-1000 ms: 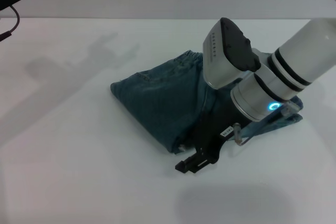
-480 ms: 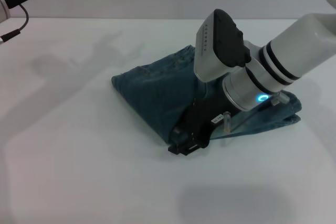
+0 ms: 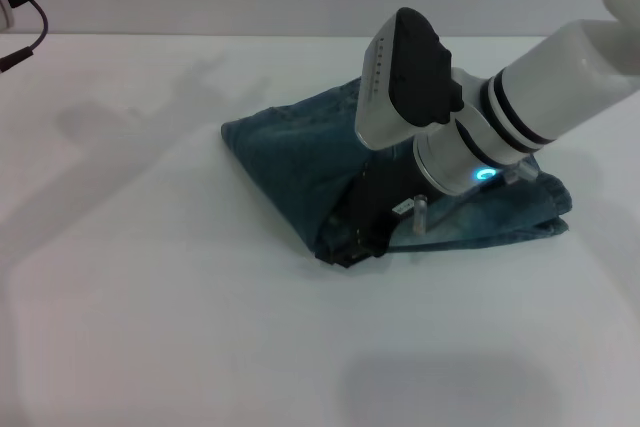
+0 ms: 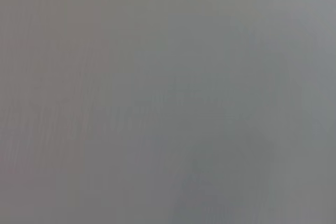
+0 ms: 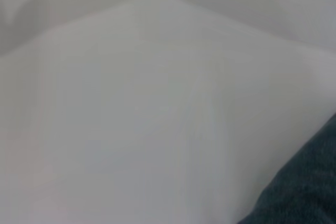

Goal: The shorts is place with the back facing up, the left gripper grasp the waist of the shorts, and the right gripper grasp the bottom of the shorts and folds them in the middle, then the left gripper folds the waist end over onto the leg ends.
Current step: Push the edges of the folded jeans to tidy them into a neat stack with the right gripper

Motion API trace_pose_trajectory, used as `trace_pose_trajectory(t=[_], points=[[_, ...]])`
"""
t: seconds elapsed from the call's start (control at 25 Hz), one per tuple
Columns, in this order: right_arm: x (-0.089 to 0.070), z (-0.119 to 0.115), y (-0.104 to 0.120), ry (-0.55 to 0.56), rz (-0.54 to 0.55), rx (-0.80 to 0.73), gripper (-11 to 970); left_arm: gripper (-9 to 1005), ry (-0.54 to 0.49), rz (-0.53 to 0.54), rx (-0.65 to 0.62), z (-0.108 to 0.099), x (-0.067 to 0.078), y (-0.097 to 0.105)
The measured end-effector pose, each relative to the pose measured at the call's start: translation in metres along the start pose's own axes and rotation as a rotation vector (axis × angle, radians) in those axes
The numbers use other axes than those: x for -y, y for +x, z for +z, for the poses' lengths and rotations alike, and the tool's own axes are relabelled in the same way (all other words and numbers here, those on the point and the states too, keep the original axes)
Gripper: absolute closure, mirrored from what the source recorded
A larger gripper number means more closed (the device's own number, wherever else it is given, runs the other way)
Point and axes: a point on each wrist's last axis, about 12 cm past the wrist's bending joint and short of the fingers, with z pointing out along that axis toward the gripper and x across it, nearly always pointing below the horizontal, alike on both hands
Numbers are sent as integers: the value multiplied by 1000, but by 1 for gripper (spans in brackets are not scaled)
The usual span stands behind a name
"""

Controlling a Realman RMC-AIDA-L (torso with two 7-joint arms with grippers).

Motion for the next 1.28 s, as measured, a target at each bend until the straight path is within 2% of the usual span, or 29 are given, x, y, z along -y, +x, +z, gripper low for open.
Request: trace_pose_trajectory(t=[0.64,0.8,1.08,1.2,1.28], points=[[19,1,-3,197,1,71,445,163,0,2,-3,0,0,1],[19,2,-5,211,-5,98,445,163,-1,-1,-7,0,0,4],[13,4,-5,158,-18,83,445,163,1,1,-6,0,0,3],[-3,1,-7,41,-61,76,445,163,0,3,-5,1,-1,2],[-9,-2,-9,6,-80,85,445,163,-1,5,-5,2,-1,1]])
